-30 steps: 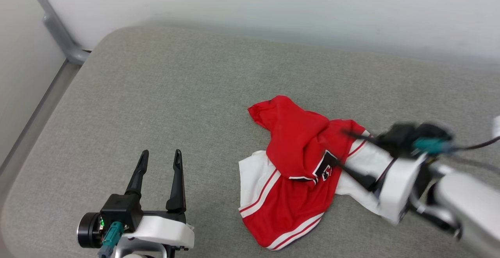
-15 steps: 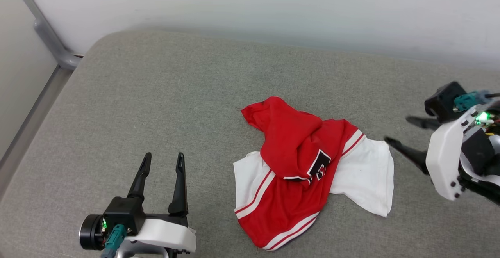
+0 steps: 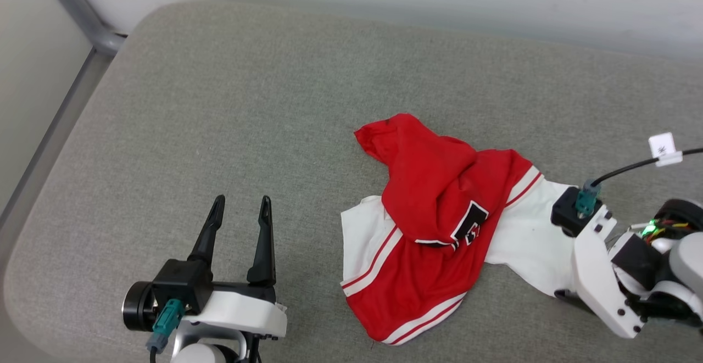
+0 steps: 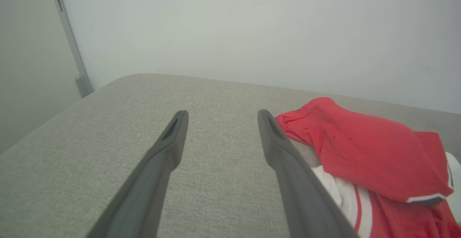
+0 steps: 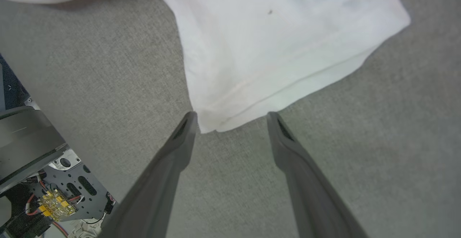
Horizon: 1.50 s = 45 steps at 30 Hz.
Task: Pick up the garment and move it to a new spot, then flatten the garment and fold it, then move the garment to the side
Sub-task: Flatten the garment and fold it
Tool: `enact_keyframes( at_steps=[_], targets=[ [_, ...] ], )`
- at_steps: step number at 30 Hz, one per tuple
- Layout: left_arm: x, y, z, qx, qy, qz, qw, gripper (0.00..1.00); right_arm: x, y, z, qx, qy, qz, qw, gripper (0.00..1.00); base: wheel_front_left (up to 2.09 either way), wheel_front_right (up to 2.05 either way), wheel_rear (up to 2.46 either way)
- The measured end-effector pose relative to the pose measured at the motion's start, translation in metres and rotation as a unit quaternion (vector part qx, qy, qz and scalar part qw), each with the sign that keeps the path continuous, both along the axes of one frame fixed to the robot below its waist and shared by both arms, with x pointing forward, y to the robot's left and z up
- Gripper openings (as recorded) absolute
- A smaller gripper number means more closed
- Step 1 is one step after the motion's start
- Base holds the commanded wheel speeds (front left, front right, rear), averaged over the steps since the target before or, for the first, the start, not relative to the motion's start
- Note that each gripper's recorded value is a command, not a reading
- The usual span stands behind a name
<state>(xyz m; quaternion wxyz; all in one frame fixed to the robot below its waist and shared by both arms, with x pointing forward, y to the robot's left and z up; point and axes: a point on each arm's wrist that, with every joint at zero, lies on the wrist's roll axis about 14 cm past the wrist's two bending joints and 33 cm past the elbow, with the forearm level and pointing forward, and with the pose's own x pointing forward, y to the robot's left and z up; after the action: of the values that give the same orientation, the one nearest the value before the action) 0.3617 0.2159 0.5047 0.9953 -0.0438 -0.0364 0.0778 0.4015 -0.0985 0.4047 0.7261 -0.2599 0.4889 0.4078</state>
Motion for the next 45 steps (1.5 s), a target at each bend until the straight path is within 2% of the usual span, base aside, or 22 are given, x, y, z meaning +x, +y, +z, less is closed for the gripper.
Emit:
enact_keyframes(
  at_steps=[3,7,8,9,16,19,24,28,33,36,38,41,42,43,45],
  targets=[
    [0.004,0.002,-0.003,-0.001,0.004,0.004,1.0,1.0,-0.007,0.0,-0.024,-0.014,0.029,0.004,0.999,1.0,0.0,0.0,0.0],
    [0.006,0.006,-0.006,0.001,0.01,0.009,1.0,1.0,-0.005,-0.004,-0.041,-0.021,0.035,0.002,0.999,1.0,0.0,0.0,0.0],
    [0.007,0.005,-0.006,0.001,0.01,0.009,1.0,1.0,-0.004,-0.003,-0.042,-0.015,0.034,-0.003,0.999,0.62,0.0,0.0,0.0],
    [0.007,0.005,-0.007,0.001,0.011,0.009,1.0,1.0,-0.002,0.0,-0.041,-0.005,0.027,-0.004,1.0,0.0,0.0,0.0,0.0],
    [0.003,0.005,-0.003,0.003,0.005,0.009,1.0,1.0,0.02,0.008,-0.007,0.082,-0.063,-0.026,0.994,0.0,0.0,0.0,0.0],
    [0.0,0.003,-0.001,0.003,0.001,0.006,1.0,1.0,0.029,-0.011,0.019,0.106,-0.107,-0.053,0.987,0.0,0.0,0.0,0.0],
    [-0.001,-0.008,0.002,0.0,-0.005,-0.011,1.0,1.0,0.013,-0.067,0.032,0.101,-0.128,-0.116,0.98,0.0,0.0,0.0,0.0],
    [0.001,-0.016,0.005,0.0,-0.012,-0.026,1.0,1.0,-0.017,-0.106,0.021,0.096,-0.101,-0.181,0.973,0.0,0.0,0.0,0.0],
    [0.001,-0.022,0.006,0.0,-0.013,-0.036,0.999,1.0,-0.066,-0.163,-0.015,0.04,-0.04,-0.26,0.964,0.0,0.0,0.0,0.0],
    [0.0,-0.02,0.004,0.002,-0.01,-0.034,0.999,1.0,-0.092,-0.183,-0.035,0.023,-0.001,-0.304,0.952,0.0,0.0,0.0,0.0],
    [-0.001,-0.018,0.002,0.002,-0.007,-0.032,0.999,1.0,-0.1,-0.194,-0.043,0.015,0.009,-0.328,0.944,0.0,0.0,0.0,0.0],
    [-0.002,-0.015,0.0,0.002,-0.004,-0.03,1.0,1.0,-0.098,-0.197,-0.046,0.01,-0.003,-0.33,0.944,0.0,0.0,0.0,0.0],
    [-0.002,-0.015,0.0,0.003,-0.004,-0.029,1.0,1.0,-0.096,-0.193,-0.046,0.023,-0.01,-0.335,0.942,0.38,0.0,0.0,0.0],
    [-0.002,-0.014,0.001,0.004,-0.004,-0.028,1.0,1.0,-0.092,-0.187,-0.044,0.039,-0.02,-0.338,0.94,1.0,0.0,0.0,0.0],
    [-0.002,-0.013,0.002,0.009,-0.006,-0.029,1.0,1.0,-0.081,-0.179,-0.036,0.062,-0.052,-0.332,0.94,1.0,0.0,0.0,0.0]
  ],
)
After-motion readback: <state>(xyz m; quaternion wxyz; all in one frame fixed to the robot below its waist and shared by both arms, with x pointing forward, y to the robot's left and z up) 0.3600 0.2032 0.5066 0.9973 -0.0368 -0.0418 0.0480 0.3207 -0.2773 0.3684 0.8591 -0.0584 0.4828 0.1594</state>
